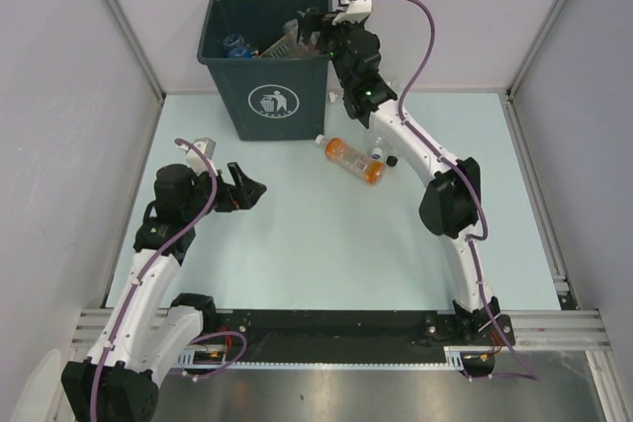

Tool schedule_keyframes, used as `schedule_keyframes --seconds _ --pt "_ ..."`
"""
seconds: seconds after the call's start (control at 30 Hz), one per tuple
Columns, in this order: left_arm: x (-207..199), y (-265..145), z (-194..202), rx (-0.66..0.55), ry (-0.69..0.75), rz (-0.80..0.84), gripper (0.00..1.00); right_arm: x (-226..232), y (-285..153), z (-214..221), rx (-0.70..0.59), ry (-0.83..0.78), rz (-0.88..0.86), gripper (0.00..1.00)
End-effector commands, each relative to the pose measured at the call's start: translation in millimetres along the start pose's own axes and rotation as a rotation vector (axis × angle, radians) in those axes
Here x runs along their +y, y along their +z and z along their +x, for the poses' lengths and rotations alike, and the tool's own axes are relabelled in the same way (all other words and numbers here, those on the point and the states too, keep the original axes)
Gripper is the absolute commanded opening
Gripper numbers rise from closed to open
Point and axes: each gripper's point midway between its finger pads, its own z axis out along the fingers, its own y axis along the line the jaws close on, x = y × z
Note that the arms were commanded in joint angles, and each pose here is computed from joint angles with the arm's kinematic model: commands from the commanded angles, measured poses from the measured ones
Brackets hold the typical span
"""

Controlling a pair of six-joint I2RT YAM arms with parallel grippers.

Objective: Put the plastic bottles in the bin
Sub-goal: Place the plastic bottle in the trash bin, then pick up the plastic bottle at the center of the board.

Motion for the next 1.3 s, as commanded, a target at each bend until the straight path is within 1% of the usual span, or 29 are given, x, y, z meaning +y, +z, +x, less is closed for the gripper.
schedule_keyframes --seconds 0.0,0.03,0.07,0.13,0.17,0.27,0.3,0.37,0.4,0.43,0.47,0.53,0.57,0.6,0.63,0.7,0.77,0.8,0.83,0.87,0.9,0.93,1.0,1.03,1.27 --pt "-0.2 -0.6 -1.9 -0.010 0.029 0.003 1.00 8.1 -3.7 -53.0 -0.091 -0.047 0.027 1.00" --pt "-0.4 -0.9 -2.2 -0.012 0.029 0.004 1.00 8.5 -5.7 -58.6 -0.099 -0.048 0.038 1.00" --pt "-0.2 -0.4 -1.6 -0.009 0.028 0.004 1.00 8.4 -9.8 -74.8 -0.121 -0.045 0.042 1.00" --pt "-0.7 -0.3 -1.7 -0.009 0.029 0.006 1.00 5.8 -14.5 -79.4 -0.120 -0.044 0.053 1.00" --pt "-0.3 -0.1 -1.3 -0.007 0.028 0.005 1.00 6.4 -20.5 -99.8 -0.150 -0.035 0.053 1.00" --pt "-0.1 0.1 -1.0 -0.005 0.027 0.005 1.00 2.4 -29.9 -105.9 -0.148 -0.032 0.067 1.00" --pt "-0.5 -0.4 -1.5 -0.008 0.028 0.006 1.00 2.0 -36.7 -122.4 -0.166 -0.025 0.070 1.00" --pt "-0.2 -0.3 -0.9 -0.007 0.028 0.005 1.00 -2.4 -43.6 -118.3 -0.145 -0.032 0.083 1.00" --pt "-0.4 0.1 -0.4 -0.005 0.026 0.006 1.00 -2.6 -51.7 -135.7 -0.167 -0.023 0.087 1.00" --pt "0.1 0.1 -1.1 -0.007 0.026 0.004 1.00 -6.4 -55.2 -138.0 -0.167 -0.021 0.102 1.00" --pt "0.0 0.0 -0.6 -0.005 0.026 0.005 1.00 -14.0 -58.8 -131.5 -0.141 -0.025 0.117 1.00" --pt "0.2 -0.2 0.1 -0.004 0.025 0.004 1.00 -24.5 -68.9 -147.3 -0.143 -0.006 0.146 1.00" --pt "-0.3 -0.6 -0.8 -0.007 0.026 0.005 1.00 -31.1 -71.9 -136.1 -0.096 0.010 0.162 1.00" --pt "-0.3 -0.6 -0.8 -0.007 0.026 0.005 1.00 -43.3 -74.1 -134.6 -0.078 0.016 0.186 1.00" --pt "-0.6 -0.9 -1.0 -0.008 0.027 0.006 1.00 -51.5 -80.5 -144.2 -0.077 0.035 0.201 1.00" --pt "-0.4 -0.7 -0.8 -0.008 0.025 0.006 1.00 -76.7 -89.5 -127.6 -0.009 0.057 0.251 1.00" --pt "-0.9 -1.1 -1.6 -0.011 0.028 0.007 1.00 -89.7 -103.2 -127.5 0.022 0.067 0.271 1.00" --pt "-1.3 -1.0 -1.4 -0.010 0.028 0.008 1.00 -99.8 -109.9 -109.5 0.061 0.077 0.292 1.00" --pt "-0.9 -1.3 -2.0 -0.013 0.028 0.006 1.00 -112.9 -115.4 -102.7 0.080 0.073 0.312 1.00" --pt "-0.5 -1.1 -1.4 -0.010 0.027 0.005 1.00 -117.2 -123.8 -109.4 0.076 0.079 0.316 1.00" --pt "-0.5 -1.1 -1.4 -0.010 0.027 0.005 1.00 -125.6 -131.6 -88.8 0.122 0.071 0.332 1.00" --pt "-0.7 -1.3 -2.0 -0.013 0.027 0.004 1.00 -132.4 -136.6 -88.7 0.128 0.078 0.337 1.00" --pt "-0.3 -1.3 -2.2 -0.014 0.028 0.003 1.00 -135.5 -147.6 -82.5 0.166 0.075 0.330 1.00" --pt "-0.8 -1.2 -1.9 -0.013 0.028 0.004 0.99 -141.2 -153.7 -69.9 0.211 0.057 0.339 1.00" --pt "1.0 -1.4 -2.7 -0.016 0.026 -0.006 1.00 -138.4 -175.5 -21.6 0.430 -0.043 0.266 0.99"
